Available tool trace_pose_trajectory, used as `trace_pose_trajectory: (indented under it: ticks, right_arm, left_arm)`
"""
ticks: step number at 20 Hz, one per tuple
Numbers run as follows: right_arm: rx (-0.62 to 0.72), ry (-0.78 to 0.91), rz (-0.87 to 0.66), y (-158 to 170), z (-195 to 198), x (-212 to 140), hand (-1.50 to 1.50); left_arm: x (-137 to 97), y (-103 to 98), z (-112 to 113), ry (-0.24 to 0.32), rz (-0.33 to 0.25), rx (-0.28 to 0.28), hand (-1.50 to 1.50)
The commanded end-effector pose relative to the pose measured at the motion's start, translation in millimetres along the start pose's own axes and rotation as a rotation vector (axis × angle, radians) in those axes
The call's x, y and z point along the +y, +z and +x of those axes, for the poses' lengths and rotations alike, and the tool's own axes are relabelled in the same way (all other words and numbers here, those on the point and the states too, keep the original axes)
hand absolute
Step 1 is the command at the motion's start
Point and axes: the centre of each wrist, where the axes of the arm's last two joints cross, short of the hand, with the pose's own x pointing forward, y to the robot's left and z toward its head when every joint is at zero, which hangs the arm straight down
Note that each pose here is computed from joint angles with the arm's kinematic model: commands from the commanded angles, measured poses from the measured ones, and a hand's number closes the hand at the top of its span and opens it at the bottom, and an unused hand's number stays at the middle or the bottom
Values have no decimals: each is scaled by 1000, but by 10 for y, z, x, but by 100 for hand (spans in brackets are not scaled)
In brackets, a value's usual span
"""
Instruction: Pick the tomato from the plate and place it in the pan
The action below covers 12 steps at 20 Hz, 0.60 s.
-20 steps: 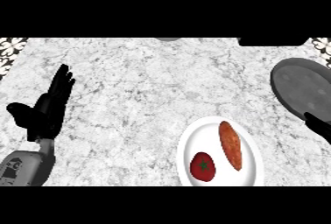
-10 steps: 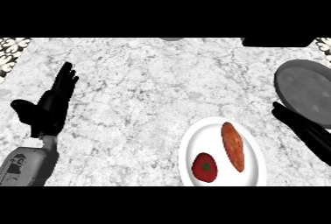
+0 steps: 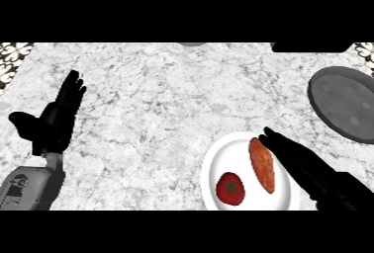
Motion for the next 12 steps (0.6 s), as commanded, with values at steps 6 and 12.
trace_pose_trajectory:
  ticks: [6, 12]
  right_arm:
    - [156, 43, -35, -207, -98, 68, -150]
    - [160, 48, 78, -469, -392, 352, -150]
  left_arm:
    - [-70, 23, -38, -16, 14, -10, 0]
    - [59, -151, -65, -10, 2, -5, 0]
